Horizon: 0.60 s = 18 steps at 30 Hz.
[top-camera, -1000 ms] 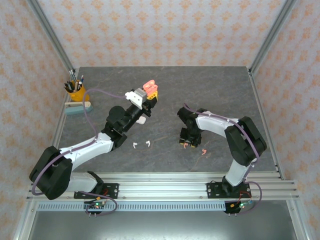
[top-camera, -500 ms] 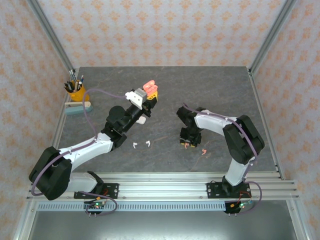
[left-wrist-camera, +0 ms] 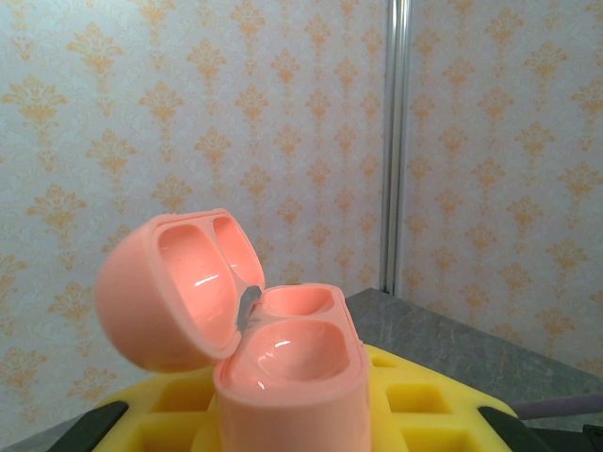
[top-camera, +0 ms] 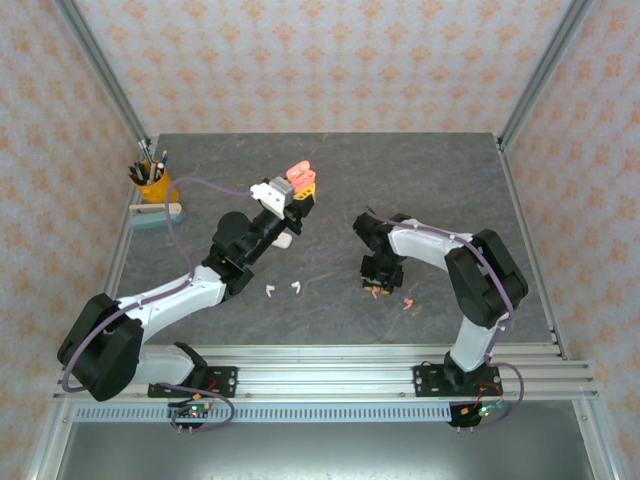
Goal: Insert the wireless bluetooth earbuds into the charging case
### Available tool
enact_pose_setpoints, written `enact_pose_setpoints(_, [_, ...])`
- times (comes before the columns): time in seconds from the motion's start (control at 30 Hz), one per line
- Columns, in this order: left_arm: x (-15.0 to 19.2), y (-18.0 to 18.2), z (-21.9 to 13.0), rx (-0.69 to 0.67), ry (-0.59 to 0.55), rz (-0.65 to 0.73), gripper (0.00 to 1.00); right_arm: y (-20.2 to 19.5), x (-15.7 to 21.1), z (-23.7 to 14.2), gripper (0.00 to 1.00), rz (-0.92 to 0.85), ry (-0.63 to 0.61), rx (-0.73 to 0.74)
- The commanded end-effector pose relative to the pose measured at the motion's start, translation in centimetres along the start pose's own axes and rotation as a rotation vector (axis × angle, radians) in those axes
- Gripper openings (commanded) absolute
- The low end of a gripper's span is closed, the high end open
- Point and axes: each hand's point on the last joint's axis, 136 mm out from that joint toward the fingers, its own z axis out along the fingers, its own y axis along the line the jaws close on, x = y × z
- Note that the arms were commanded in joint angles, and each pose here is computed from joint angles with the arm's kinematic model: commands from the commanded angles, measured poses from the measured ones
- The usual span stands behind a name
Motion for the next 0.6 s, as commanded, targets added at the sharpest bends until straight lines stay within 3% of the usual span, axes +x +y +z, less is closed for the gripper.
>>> enact_pose_setpoints(0.0, [-2.5, -0.6, 0.0, 0.025, -0.056, 0.015, 0.00, 0.9, -1.3, 0.6, 0.26, -0.024, -0.043, -0.007])
enact_pose_setpoints(0.17, [-2.5, -0.6, 0.1, 0.025, -0.053, 0.014, 0.00, 0.9, -1.3, 0.5, 0.21, -0.030, -0.044, -0.010])
enact_pose_setpoints(0.57, [-2.4, -0.5, 0.2, 0.025, -0.046, 0.005, 0.00, 0.8, -1.2, -0.5, 0.19, -0.039, -0.070, -0.025])
